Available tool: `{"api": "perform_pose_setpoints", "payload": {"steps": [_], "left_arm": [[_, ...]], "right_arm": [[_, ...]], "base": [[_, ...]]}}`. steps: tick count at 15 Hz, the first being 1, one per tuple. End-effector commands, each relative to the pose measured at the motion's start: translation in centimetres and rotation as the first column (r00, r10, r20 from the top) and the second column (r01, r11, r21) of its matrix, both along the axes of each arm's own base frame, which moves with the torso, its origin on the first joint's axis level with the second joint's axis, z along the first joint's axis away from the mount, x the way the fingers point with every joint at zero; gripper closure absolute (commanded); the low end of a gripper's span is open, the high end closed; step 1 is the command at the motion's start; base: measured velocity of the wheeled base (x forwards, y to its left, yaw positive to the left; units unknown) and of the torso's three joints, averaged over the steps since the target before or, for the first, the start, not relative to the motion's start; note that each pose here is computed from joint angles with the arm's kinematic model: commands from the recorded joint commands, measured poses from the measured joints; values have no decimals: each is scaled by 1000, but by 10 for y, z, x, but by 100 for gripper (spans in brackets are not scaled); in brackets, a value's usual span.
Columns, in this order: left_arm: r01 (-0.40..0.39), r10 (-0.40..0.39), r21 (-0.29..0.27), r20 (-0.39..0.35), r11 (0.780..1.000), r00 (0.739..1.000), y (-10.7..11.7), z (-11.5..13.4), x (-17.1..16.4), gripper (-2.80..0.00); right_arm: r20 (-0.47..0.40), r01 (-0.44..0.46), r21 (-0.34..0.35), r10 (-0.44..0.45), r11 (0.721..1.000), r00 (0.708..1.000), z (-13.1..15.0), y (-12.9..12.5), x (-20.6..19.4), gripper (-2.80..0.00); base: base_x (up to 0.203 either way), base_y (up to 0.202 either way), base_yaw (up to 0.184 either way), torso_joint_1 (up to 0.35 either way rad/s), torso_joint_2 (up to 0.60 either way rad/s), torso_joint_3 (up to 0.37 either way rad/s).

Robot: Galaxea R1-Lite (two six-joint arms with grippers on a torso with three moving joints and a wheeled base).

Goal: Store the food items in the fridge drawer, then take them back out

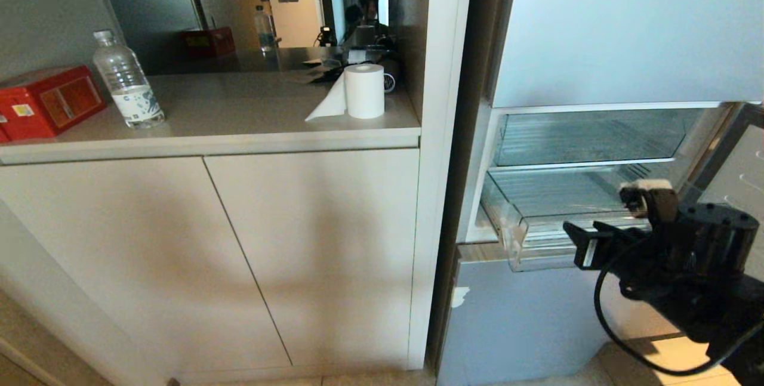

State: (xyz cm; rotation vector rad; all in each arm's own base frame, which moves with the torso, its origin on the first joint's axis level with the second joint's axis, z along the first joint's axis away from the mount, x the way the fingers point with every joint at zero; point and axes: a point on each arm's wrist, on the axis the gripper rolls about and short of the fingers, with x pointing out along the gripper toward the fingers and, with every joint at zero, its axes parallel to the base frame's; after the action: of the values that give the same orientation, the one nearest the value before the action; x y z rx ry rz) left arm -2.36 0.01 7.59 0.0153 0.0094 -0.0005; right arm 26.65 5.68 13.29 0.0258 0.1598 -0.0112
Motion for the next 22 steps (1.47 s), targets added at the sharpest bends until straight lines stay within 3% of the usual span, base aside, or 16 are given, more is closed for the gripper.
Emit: {"api": "perform_pose_setpoints", "payload": {"steps": [1, 4, 7, 9, 12, 16, 22], "left_arm": [[0, 0, 0, -1, 1000, 1000, 0, 0, 0, 0], [0, 0, 0, -1, 1000, 1000, 0, 0, 0, 0], [0, 0, 0, -1, 1000, 1000, 0, 0, 0, 0], [0, 0, 0, -1, 1000, 1000, 0, 0, 0, 0], [0, 0, 0, -1, 1000, 1000, 0, 0, 0, 0], [0, 0, 0, -1, 1000, 1000, 0, 0, 0, 0], [0, 0, 0, -1, 1000, 1000, 0, 0, 0, 0]], "right_arm": [[-58, 55, -14, -56, 998, 997, 40, -13, 22, 0], [-184, 49, -23, -53, 999, 982, 60, -22, 60, 0], [-308, 54, -29, -60, 998, 950, 26, -28, 111, 0], [-355, 32, 5, -28, 999, 934, 9, -39, 126, 0], [-370, -32, 84, 61, 996, 927, -3, -54, 134, 0], [-325, -45, 98, 75, 994, 943, -14, -68, 151, 0], [-499, -4, 123, 65, 992, 864, 6, -69, 122, 0]], "base": [[0, 0, 0, 0, 0, 0], [0, 0, 0, 0, 0, 0], [0, 0, 0, 0, 0, 0], [0, 0, 0, 0, 0, 0], [0, 0, 0, 0, 0, 0], [0, 0, 0, 0, 0, 0], [0, 0, 0, 0, 0, 0]]}}
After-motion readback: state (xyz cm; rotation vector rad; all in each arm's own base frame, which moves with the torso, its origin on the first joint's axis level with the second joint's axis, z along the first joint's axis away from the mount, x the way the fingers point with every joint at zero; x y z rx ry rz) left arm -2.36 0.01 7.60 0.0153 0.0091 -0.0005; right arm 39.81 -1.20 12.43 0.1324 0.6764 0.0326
